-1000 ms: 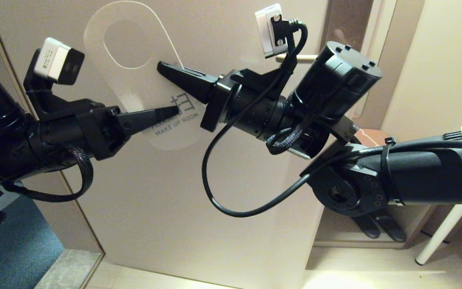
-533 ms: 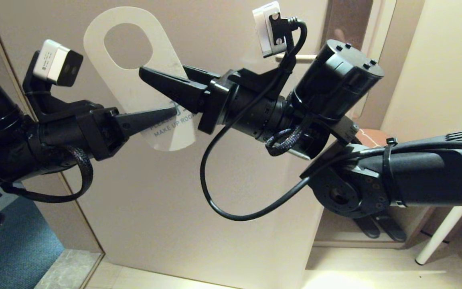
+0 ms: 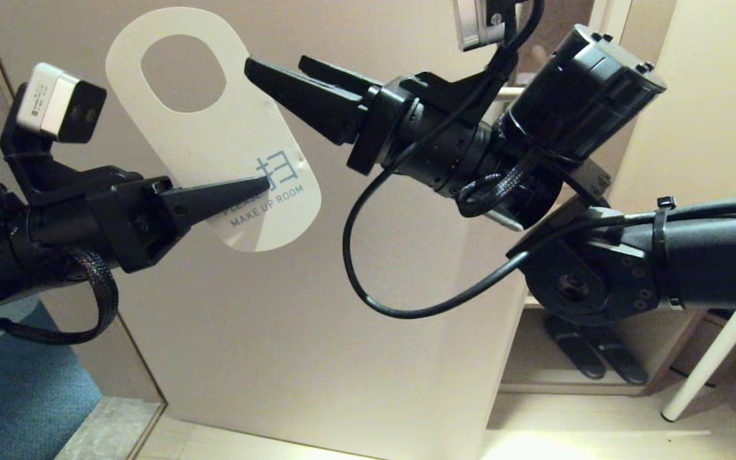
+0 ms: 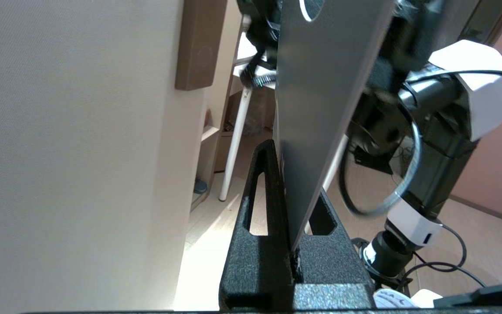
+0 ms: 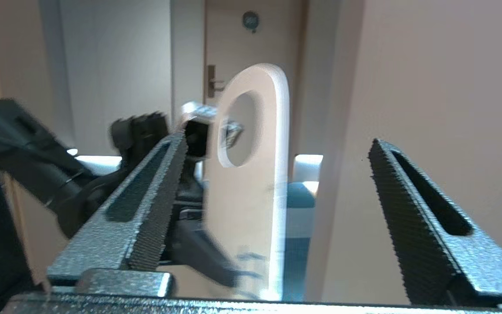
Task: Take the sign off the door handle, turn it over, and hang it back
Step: Hand it to the other hand, then hang the sign back with the other side facing out
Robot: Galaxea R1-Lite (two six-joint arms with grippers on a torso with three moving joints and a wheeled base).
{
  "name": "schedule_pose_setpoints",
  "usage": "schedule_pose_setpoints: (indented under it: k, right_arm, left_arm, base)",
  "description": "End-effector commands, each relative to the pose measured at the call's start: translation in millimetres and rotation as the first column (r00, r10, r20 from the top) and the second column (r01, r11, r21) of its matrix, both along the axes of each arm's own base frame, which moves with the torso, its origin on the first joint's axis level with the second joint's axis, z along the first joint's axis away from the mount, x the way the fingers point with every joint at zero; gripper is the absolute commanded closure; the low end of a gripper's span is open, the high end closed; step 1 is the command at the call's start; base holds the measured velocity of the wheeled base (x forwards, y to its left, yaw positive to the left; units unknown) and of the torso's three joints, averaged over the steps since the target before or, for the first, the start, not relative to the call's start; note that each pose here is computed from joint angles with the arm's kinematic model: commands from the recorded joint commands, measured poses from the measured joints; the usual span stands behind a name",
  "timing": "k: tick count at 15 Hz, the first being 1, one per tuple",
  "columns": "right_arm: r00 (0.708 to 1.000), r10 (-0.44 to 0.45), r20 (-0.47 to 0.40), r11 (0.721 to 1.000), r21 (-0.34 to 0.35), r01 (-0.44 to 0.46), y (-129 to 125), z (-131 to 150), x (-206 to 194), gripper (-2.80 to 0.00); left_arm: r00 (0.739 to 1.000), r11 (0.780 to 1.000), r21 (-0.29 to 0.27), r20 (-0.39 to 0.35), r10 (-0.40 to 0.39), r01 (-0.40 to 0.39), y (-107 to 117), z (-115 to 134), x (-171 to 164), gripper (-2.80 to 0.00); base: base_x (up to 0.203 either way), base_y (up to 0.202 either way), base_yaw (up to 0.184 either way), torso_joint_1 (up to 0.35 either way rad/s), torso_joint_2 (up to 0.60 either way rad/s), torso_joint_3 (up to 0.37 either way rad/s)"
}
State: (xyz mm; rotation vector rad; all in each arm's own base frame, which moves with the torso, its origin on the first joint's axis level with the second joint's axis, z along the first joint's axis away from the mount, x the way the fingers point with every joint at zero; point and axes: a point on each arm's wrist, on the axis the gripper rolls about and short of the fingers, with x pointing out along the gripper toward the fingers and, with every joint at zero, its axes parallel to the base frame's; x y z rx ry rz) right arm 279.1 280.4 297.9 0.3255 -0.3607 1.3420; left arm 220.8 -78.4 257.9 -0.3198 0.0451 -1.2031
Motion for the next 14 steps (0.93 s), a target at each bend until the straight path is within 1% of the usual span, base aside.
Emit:
schedule_pose_setpoints:
  k: [1,2,3,5,9,11,13,14]
  right_arm:
    - [1.0,-0.019,0.024,1.0,0.022,0.019,-11.7,11.1,-0.9,-2.8]
    - [0.999,-0.036,0.032,0.999,0.029,0.035,-17.7,14.9,0.4,-2.8]
    - [0.998,-0.05,0.042,0.998,0.036,0.049,-24.1,19.3,0.8,0.0]
    - [0.996,-0.067,0.057,0.997,0.051,0.064,-33.2,27.5,-1.6,0.0]
    - [0.994,-0.069,0.083,0.995,0.072,0.063,-41.0,39.7,-11.5,0.0]
    - [0.991,-0.088,0.098,0.994,0.08,0.081,-47.9,44.7,-14.2,0.0]
    - [0.976,-0.184,0.116,0.982,0.062,0.178,-68.0,40.3,-3.7,0.0]
    - [0.958,-0.253,0.135,0.967,0.043,0.25,-83.8,36.2,3.7,0.0]
  left_arm:
    - [1.0,1.0,-0.006,0.022,-0.001,0.002,3.5,4.0,-10.4,0.0]
    - [1.0,1.0,-0.008,0.025,0.0,0.0,5.1,4.4,-14.8,0.0]
    - [1.0,1.0,-0.008,0.028,0.003,-0.002,6.6,4.2,-19.2,0.0]
    - [1.0,1.0,-0.009,0.031,0.004,-0.004,9.3,3.2,-29.0,0.0]
    - [0.999,1.0,-0.014,0.046,0.005,-0.004,13.6,3.2,-45.2,0.0]
    - [0.999,1.0,-0.018,0.048,0.018,-0.017,15.0,2.8,-49.7,0.0]
    - [0.999,0.999,-0.021,0.045,0.031,-0.03,16.8,0.2,-55.7,0.0]
    - [0.998,0.999,-0.023,0.048,0.037,-0.035,18.0,-0.6,-60.1,0.0]
  base:
    - [0.0,0.0,0.0,0.0,0.0,0.0]
    - [0.0,0.0,0.0,0.0,0.0,0.0]
    - [0.0,0.0,0.0,0.0,0.0,0.0]
    - [0.0,0.0,0.0,0.0,0.0,0.0]
    - [0.0,0.0,0.0,0.0,0.0,0.0]
    - [0.0,0.0,0.0,0.0,0.0,0.0]
    - [0.0,0.0,0.0,0.0,0.0,0.0]
    - [0.0,0.0,0.0,0.0,0.0,0.0]
